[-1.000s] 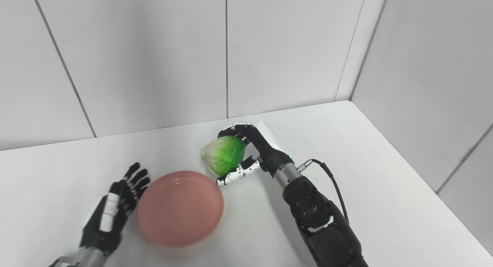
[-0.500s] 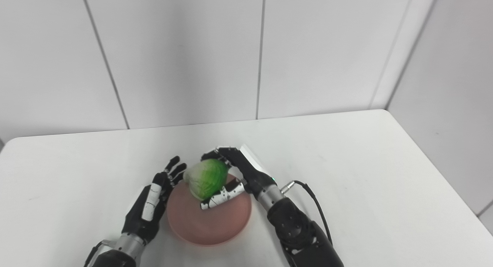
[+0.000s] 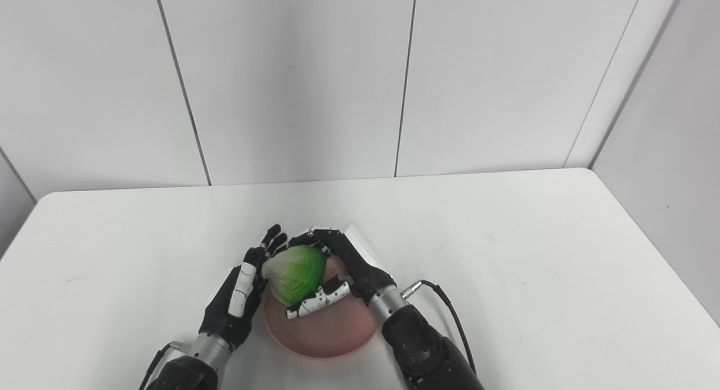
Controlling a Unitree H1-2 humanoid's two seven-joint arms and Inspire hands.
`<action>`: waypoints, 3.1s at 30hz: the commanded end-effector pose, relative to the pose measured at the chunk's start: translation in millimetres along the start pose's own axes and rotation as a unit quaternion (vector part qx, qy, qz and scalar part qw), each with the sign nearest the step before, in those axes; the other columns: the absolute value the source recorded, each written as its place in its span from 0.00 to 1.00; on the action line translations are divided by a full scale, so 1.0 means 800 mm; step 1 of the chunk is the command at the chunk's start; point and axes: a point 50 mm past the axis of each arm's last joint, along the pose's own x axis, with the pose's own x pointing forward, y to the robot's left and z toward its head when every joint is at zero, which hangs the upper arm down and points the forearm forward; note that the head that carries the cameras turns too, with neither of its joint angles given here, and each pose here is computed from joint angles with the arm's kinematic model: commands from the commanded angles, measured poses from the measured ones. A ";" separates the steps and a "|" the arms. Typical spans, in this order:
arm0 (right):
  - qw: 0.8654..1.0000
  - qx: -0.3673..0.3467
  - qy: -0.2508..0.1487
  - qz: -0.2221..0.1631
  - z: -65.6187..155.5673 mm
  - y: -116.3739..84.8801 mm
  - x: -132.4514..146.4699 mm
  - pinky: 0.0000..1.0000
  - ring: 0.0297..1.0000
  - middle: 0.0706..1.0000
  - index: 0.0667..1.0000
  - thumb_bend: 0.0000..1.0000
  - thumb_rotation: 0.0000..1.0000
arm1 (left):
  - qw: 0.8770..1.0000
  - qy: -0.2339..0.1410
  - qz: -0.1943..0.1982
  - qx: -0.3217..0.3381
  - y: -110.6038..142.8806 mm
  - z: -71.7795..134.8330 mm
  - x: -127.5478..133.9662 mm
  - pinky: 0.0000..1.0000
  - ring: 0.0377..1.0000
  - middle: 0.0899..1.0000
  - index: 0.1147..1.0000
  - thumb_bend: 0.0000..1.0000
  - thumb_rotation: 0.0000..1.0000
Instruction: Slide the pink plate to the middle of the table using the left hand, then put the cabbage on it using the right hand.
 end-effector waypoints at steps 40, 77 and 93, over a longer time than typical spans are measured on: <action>0.962 -0.248 -0.019 0.117 0.110 -0.075 0.002 0.55 0.63 0.65 0.63 0.85 0.22 | 0.998 0.053 -0.011 -0.006 -0.015 -0.026 -0.011 0.91 0.94 0.95 0.94 0.83 1.00; 0.996 -0.088 0.003 0.012 0.109 -0.153 -0.045 0.92 1.00 1.00 1.00 1.00 0.79 | 0.998 0.054 0.022 -0.019 0.003 -0.022 -0.023 0.94 0.94 0.95 0.94 0.89 0.99; 0.974 0.165 0.034 -0.153 0.025 -0.118 -0.101 1.00 1.00 1.00 1.00 0.88 1.00 | 0.995 0.032 0.097 -0.003 0.042 -0.007 -0.061 0.99 0.99 0.99 1.00 0.89 1.00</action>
